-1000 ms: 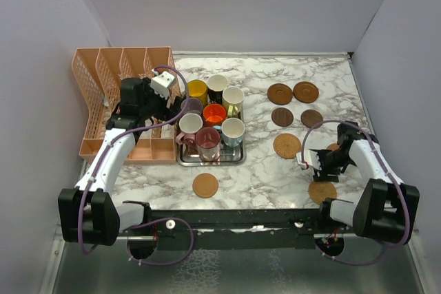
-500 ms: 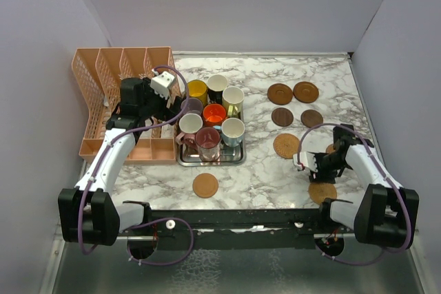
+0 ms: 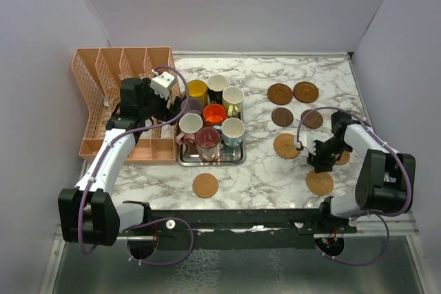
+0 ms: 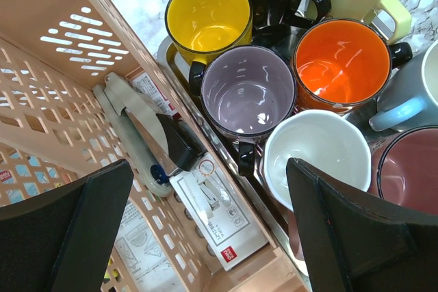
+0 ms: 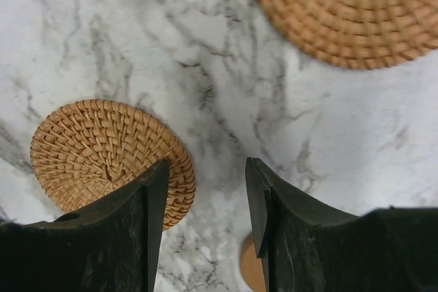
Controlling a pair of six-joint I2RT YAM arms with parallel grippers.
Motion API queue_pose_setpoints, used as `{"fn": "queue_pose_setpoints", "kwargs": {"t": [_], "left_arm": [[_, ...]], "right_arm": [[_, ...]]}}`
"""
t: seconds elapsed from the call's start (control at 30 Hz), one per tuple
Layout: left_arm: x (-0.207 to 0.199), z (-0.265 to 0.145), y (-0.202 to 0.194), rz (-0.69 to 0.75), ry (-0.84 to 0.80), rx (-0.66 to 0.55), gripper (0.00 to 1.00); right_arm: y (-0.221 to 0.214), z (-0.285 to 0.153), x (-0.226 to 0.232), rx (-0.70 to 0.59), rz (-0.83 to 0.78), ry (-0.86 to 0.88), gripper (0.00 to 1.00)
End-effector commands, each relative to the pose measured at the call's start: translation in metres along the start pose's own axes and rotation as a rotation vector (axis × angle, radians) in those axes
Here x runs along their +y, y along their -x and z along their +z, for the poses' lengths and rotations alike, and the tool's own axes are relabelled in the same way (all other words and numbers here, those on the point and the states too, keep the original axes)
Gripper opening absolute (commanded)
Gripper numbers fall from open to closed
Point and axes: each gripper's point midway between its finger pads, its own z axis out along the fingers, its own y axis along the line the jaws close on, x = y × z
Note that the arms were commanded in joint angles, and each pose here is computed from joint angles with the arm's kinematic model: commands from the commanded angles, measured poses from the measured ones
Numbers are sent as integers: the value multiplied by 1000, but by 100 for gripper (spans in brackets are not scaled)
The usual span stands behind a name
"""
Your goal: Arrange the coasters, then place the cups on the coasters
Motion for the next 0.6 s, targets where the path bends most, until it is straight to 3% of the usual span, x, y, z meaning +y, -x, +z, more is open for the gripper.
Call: {"fn": "queue_pose_setpoints", "kwargs": {"t": [0.0, 0.33, 0.57], "left_arm": [[-4, -4, 4, 23, -16, -31, 99], [-5, -3, 5, 23, -26, -33, 99], [-7, -3, 5, 25, -33, -37, 99]], "right_arm": [[-12, 2, -85, 64, -77, -265, 47], [-22, -6, -145, 86, 39, -372, 45], [-20, -4, -149, 69, 80, -357, 44]]}}
